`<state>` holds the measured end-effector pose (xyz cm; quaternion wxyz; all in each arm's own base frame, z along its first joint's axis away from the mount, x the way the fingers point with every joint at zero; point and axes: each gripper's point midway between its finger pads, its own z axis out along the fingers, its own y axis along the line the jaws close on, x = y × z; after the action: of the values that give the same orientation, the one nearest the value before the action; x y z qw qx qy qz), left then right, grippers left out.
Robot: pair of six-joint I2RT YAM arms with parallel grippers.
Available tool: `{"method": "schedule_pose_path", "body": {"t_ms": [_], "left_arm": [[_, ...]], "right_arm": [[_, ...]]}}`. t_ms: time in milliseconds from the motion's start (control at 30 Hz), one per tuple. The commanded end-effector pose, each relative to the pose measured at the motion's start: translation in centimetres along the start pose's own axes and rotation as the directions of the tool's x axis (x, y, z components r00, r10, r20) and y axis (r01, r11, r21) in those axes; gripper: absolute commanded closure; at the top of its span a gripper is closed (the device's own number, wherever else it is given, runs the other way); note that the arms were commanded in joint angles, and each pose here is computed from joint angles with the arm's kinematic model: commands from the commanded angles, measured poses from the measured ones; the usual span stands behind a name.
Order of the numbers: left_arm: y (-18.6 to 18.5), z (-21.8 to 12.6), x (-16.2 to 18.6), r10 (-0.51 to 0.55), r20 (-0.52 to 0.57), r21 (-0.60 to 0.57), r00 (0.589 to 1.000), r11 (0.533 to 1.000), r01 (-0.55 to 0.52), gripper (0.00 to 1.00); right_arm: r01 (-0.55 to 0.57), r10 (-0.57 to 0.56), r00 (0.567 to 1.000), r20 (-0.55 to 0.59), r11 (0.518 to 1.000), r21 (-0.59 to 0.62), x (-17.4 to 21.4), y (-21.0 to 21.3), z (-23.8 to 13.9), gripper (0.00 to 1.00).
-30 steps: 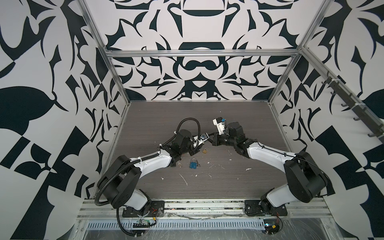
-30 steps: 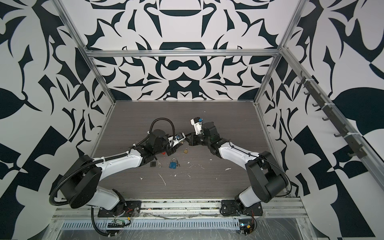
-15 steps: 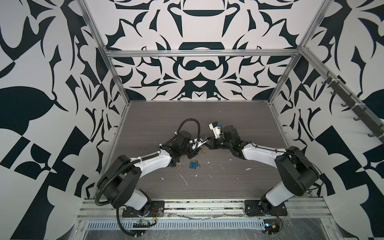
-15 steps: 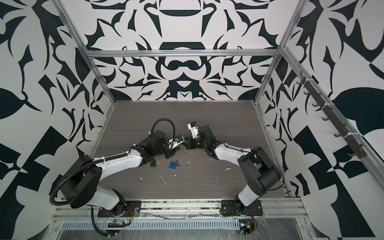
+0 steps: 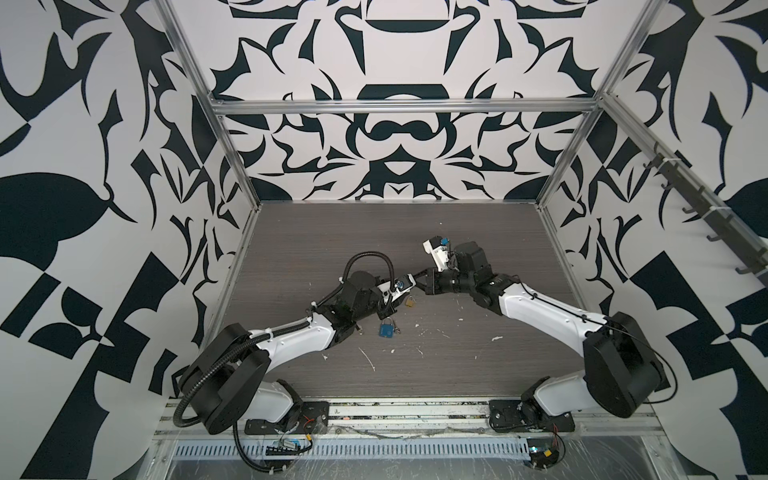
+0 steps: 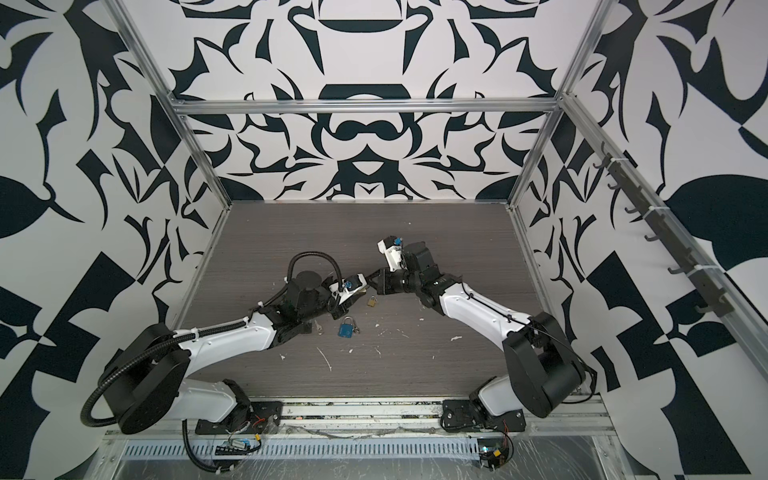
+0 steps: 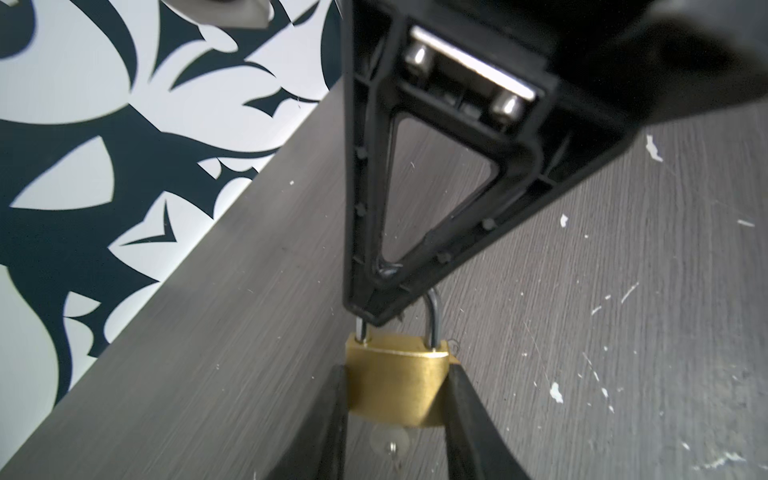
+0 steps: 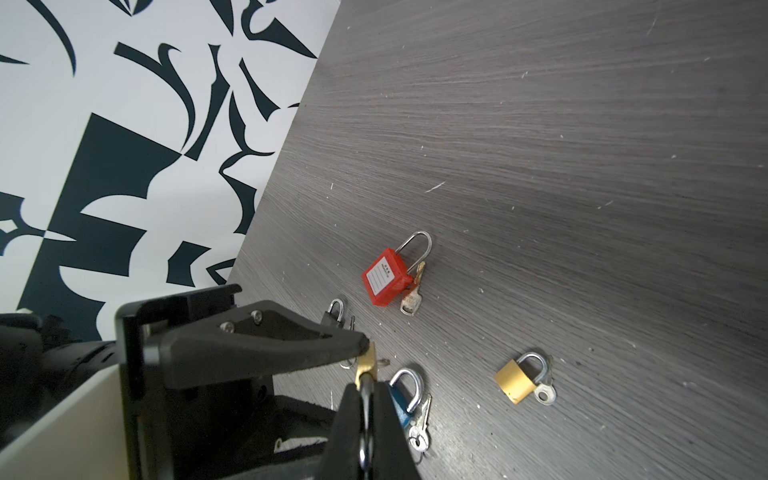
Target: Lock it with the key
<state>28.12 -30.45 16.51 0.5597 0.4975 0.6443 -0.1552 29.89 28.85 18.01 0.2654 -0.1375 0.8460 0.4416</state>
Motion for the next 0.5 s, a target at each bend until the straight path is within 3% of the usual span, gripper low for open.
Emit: {"method": "schedule_pose_path", "body": {"t_ms": [0, 133, 267, 367, 467], "left_arm": [[4.1, -2.1, -5.0, -0.025, 0.181, -0.181, 0.983, 0.982, 0.058, 1.0], [4.2, -2.1, -3.1, -0.13, 0.127, -0.194, 0.983, 0.969, 0.153, 1.0], [4.7, -2.1, -3.5, -0.249, 0.143, -0.189, 0.958, 0.943, 0.273, 1.0], [5.3, -2.0, -5.0, -0.387, 0.18, -0.16, 0.904, 0.895, 0.416, 1.0], [6.5, -2.0, -6.3, -0.573, 0.201, -0.15, 0.795, 0.783, 0.603, 1.0]], "right_arm": [[-0.04, 0.044, 0.997, -0.064, 0.997, 0.065, 1.3, -0.7, -2.1, 0.81], [0.039, -0.049, 0.994, 0.097, 0.994, 0.098, -2.3, 0.4, -5.8, 0.63], [0.165, -0.186, 0.959, 0.212, 0.98, 0.116, -3.8, 2.1, -8.5, 0.51], [0.23, -0.251, 0.926, 0.283, 0.967, 0.105, -3.8, 2.9, -9.5, 0.5], [0.296, -0.307, 0.889, 0.34, 0.951, 0.086, -3.0, 3.1, -9.7, 0.5]]}}
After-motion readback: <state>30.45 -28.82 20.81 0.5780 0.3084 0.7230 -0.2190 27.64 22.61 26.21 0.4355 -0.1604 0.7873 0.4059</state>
